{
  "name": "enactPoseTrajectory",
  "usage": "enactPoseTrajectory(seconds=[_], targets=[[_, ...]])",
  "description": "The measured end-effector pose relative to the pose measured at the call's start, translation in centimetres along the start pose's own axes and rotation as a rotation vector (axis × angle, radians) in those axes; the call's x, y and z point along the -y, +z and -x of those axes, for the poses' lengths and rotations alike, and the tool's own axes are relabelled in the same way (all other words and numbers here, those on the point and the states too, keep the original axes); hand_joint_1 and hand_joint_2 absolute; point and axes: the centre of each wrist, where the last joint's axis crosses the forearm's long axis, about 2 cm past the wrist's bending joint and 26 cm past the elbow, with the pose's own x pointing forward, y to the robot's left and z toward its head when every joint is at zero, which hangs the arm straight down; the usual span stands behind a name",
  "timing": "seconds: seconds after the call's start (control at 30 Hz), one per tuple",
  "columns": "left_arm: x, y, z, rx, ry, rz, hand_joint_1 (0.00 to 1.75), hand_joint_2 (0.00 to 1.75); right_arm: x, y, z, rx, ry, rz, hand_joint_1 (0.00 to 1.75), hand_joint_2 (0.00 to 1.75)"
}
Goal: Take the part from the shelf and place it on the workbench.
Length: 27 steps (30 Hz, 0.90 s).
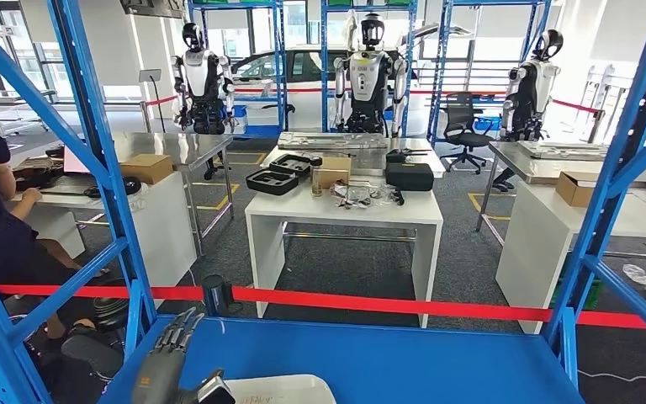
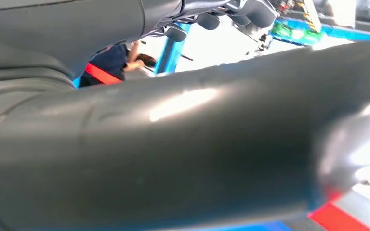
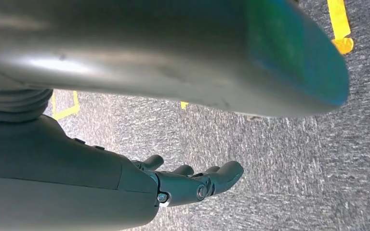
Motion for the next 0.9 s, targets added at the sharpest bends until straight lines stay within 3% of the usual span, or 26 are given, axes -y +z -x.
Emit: enactPoseTrajectory(seconds=[0.33, 0.67, 0.8, 0.9], targets=[[3.8, 0.3, -2.9, 0.086, 0.314, 0.184, 0.0, 0.0, 0.0, 0.0, -0.1, 0.008, 0.0, 0.0, 0.0, 0.0], [7.5, 0.8, -6.3, 0.178, 0.295, 0.315, 0.0, 0.0, 0.0, 0.0, 0.0, 0.006, -0.002, 0.0, 0.0, 0.0], [8.3, 1.0, -6.7, 0.174, 0.265, 0.336, 0.0, 1.75, 0.0, 0.0, 0.1, 0.003, -0.002, 0.001, 0.0, 0.0], [8.7, 1.2, -6.9, 0.168, 0.239, 0.335, 0.0, 1.75, 0.0, 0.1, 0.2, -0.002, -0.002, 0.001, 0.0, 0.0]])
